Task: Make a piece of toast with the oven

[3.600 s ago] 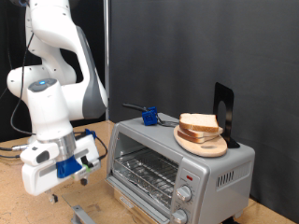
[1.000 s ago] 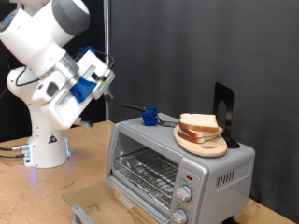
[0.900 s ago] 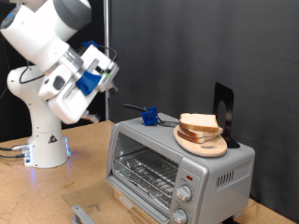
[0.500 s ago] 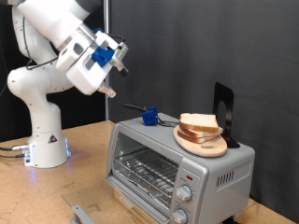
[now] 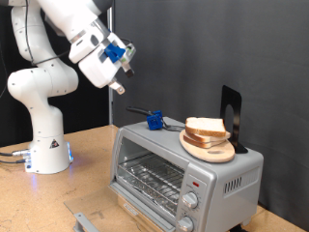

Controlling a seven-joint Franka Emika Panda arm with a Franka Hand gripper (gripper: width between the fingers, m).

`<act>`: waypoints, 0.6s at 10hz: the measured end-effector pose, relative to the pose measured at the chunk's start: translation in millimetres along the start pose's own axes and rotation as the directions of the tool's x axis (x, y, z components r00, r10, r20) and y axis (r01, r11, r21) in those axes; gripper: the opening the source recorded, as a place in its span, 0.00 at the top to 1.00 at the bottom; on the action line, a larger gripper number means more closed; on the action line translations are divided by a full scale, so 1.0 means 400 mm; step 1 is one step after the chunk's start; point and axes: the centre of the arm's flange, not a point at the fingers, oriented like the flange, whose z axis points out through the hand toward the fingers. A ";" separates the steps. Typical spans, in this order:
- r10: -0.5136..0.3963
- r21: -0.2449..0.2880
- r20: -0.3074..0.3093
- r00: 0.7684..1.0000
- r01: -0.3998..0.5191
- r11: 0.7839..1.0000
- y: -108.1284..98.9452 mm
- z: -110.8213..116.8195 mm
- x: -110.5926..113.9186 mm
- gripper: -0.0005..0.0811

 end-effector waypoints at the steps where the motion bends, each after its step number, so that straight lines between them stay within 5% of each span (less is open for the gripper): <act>1: -0.028 -0.036 0.030 0.999 0.029 0.999 -0.043 -0.006 -0.014 0.16; 4: -0.209 -0.173 0.048 0.977 0.214 0.961 -0.162 0.001 -0.076 0.16; 6: -0.229 -0.190 0.058 0.972 0.236 0.953 -0.175 0.002 -0.093 0.16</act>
